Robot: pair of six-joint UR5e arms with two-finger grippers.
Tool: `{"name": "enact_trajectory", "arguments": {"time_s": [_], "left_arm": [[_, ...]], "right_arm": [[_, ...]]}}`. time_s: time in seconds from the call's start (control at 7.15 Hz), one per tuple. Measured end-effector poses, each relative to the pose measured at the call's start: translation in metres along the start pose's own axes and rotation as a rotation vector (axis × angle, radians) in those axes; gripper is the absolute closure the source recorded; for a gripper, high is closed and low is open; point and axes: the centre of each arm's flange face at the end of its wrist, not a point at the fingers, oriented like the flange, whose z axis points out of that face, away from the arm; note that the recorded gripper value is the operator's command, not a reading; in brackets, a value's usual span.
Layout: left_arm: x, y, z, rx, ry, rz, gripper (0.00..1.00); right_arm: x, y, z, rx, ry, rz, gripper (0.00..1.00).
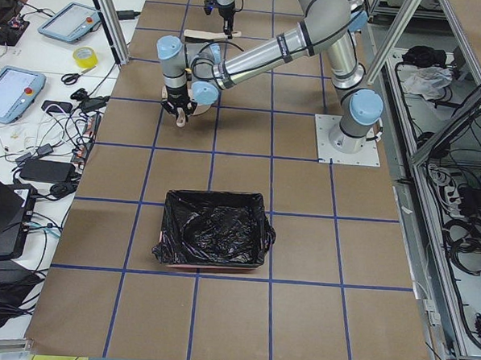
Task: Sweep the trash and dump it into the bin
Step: 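Move the brush with the right gripper behind the bread, toy and sponge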
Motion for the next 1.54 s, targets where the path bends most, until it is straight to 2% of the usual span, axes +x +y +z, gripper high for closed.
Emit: {"name": "enact_trajectory", "arguments": {"time_s": [0.42,0.84,1.26,1.54], "left_arm": [[0.001,-0.015,-0.001,-0.032,0.002,-0.015,1.00],[0.002,-0.017,0.000,-0.036,0.003,-0.018,1.00],[0.001,-0.018,-0.001,-0.036,0.002,-0.019,1.00],[0.001,-0.017,-0.001,-0.035,0.002,-0.019,1.00]], "right_arm": [[-0.025,0.006,0.014,-0.030,0.002,0.055,0.88],[-0.054,0.014,0.021,-0.040,-0.007,0.086,0.89],[-0.106,0.010,0.020,-0.033,-0.053,0.123,0.89],[-0.147,0.012,0.015,-0.027,-0.102,0.139,0.89]]}}
